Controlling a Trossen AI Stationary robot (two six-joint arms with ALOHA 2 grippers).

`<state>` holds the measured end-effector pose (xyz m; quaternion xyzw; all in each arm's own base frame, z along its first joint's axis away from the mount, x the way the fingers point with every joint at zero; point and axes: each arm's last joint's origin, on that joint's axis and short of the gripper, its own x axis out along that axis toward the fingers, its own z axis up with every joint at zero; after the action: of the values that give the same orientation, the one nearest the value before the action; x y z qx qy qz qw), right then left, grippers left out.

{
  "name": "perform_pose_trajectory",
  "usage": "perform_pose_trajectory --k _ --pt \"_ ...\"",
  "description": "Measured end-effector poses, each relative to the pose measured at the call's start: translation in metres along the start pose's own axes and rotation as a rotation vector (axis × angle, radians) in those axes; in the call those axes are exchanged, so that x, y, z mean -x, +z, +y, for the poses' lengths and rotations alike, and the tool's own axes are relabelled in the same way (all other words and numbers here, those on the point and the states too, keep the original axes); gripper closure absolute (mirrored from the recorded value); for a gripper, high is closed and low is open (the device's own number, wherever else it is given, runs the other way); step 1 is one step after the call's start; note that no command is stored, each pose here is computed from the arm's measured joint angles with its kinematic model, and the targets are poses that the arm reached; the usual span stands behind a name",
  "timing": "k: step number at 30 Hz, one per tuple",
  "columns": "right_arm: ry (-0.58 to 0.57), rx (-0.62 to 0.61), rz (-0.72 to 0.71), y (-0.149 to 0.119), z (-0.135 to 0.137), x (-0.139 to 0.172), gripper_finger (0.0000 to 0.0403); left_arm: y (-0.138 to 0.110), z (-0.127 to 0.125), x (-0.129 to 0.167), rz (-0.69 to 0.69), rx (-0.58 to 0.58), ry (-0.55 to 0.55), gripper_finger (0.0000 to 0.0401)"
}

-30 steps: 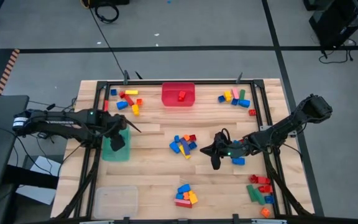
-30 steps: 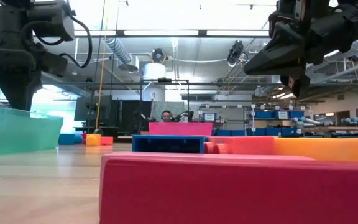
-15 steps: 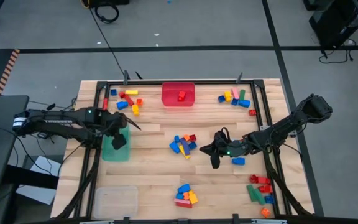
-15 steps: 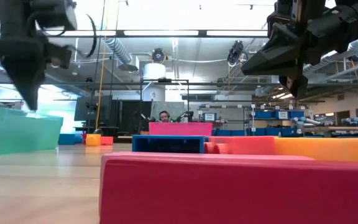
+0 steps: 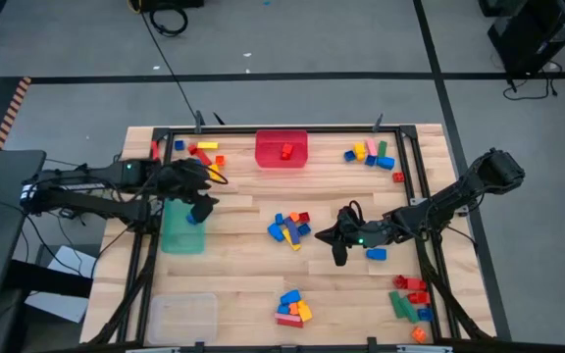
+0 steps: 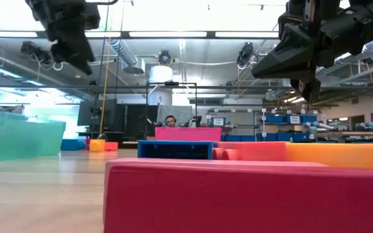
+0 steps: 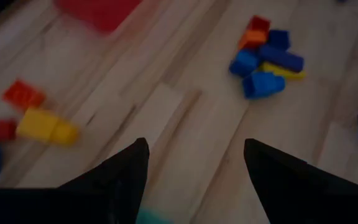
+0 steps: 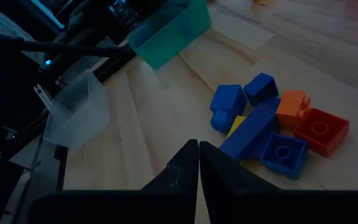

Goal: Sort blocks by size
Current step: Put the blue 4 studded building block into the teal bin

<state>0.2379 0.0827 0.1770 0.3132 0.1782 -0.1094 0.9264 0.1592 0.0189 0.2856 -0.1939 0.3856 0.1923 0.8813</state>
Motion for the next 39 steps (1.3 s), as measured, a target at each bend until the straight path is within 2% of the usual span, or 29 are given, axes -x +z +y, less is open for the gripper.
perform_pose_trajectory --k 9,14,19,24,28,32,35,39 --pt "0.018 -0.009 0.005 0.000 0.001 0.000 0.0387 0.008 -0.007 -0.017 0.001 0.002 -0.005 0.0131" --pt "0.020 -0.010 0.003 0.001 0.001 0.000 0.0372 0.008 -0.020 -0.030 0.026 -0.130 -0.037 0.0137" --pt "0.020 -0.010 0.003 0.001 0.001 0.000 0.0378 0.008 -0.034 -0.041 0.015 -0.265 -0.078 0.0150" --pt "0.022 -0.008 0.000 0.001 0.001 0.000 0.0390 0.012 -0.040 -0.043 -0.028 -0.265 -0.107 0.0153" --pt "0.010 -0.008 -0.030 0.003 0.001 0.000 0.0380 0.015 -0.042 -0.043 -0.061 -0.258 -0.115 0.0153" --pt "-0.065 -0.030 -0.207 0.019 -0.001 -0.003 0.0351 0.018 -0.042 -0.043 -0.100 -0.250 -0.082 0.0153" --pt "-0.050 0.073 -0.287 0.041 0.006 -0.007 0.0327 0.019 -0.041 -0.043 -0.128 -0.245 -0.051 0.0153" --pt "-0.042 0.221 -0.301 0.078 0.026 -0.010 0.0292 0.020 -0.041 -0.043 -0.133 -0.244 -0.044 0.0153"
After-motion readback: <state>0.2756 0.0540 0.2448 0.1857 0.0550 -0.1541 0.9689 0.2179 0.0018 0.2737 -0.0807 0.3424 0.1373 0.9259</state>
